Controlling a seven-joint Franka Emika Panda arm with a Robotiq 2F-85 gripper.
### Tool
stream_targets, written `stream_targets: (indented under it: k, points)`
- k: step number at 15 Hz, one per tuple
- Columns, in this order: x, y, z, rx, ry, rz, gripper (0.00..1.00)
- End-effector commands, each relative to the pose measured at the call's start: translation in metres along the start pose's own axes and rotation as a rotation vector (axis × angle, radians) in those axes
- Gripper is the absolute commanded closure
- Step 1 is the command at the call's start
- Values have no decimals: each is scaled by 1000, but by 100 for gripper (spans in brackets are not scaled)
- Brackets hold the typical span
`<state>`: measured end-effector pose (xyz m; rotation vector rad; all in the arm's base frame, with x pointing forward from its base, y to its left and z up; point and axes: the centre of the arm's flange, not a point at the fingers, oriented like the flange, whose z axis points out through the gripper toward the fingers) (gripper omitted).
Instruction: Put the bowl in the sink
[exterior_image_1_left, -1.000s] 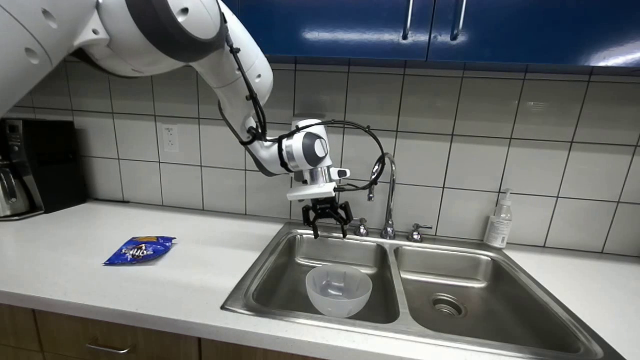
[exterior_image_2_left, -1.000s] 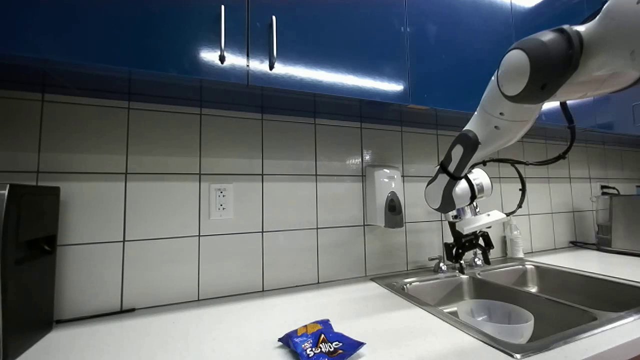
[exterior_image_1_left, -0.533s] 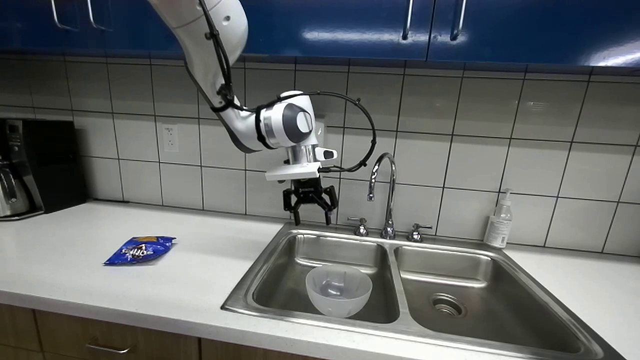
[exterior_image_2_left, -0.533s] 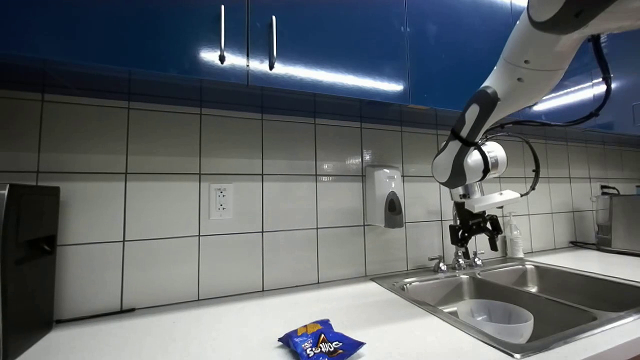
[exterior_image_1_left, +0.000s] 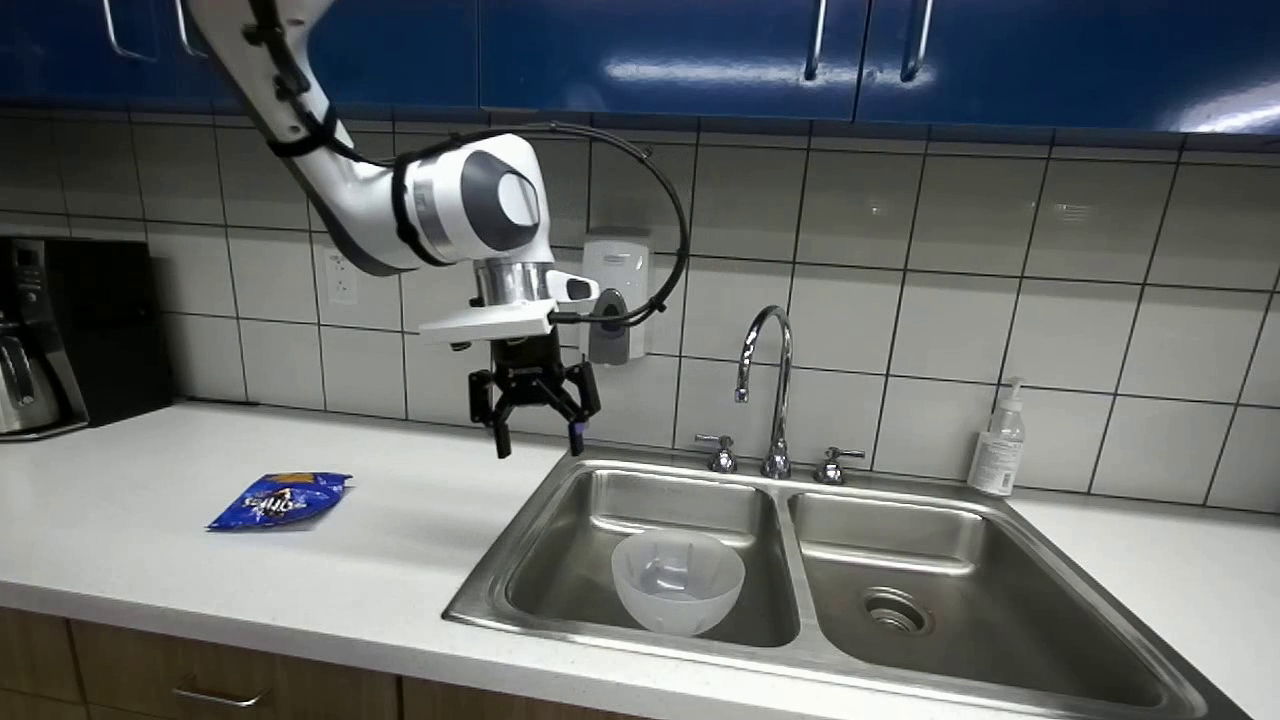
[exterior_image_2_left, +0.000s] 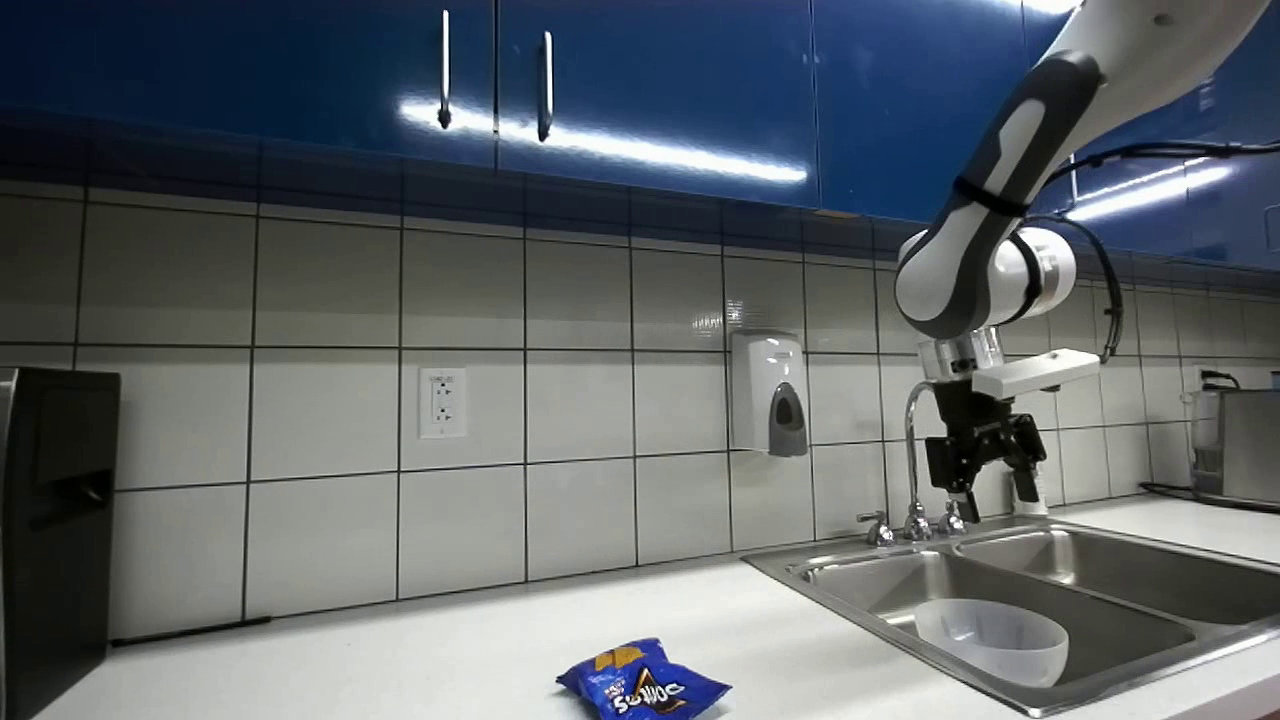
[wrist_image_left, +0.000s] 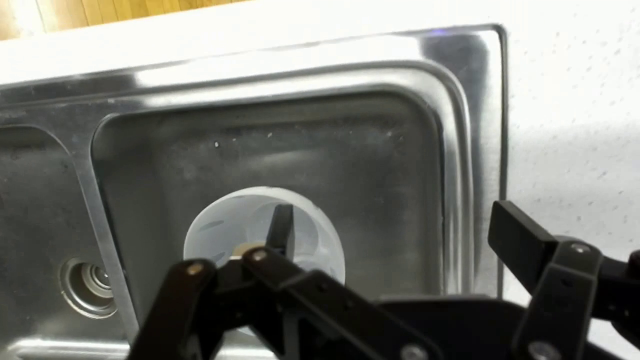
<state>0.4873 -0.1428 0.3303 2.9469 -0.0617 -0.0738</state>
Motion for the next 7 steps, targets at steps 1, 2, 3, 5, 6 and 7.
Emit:
stream_targets:
  k: [1, 2, 3, 5, 6, 7]
  points:
    - [-77, -42, -26, -7, 12, -26, 0]
    - [-92, -52, -31, -11, 11, -35, 0]
    - [-44, -30, -8, 1, -3, -34, 0]
    - [-55, -36, -13, 3, 4, -39, 0]
    - [-54, -36, -12, 2, 5, -38, 0]
    - [-52, -35, -10, 2, 0, -36, 0]
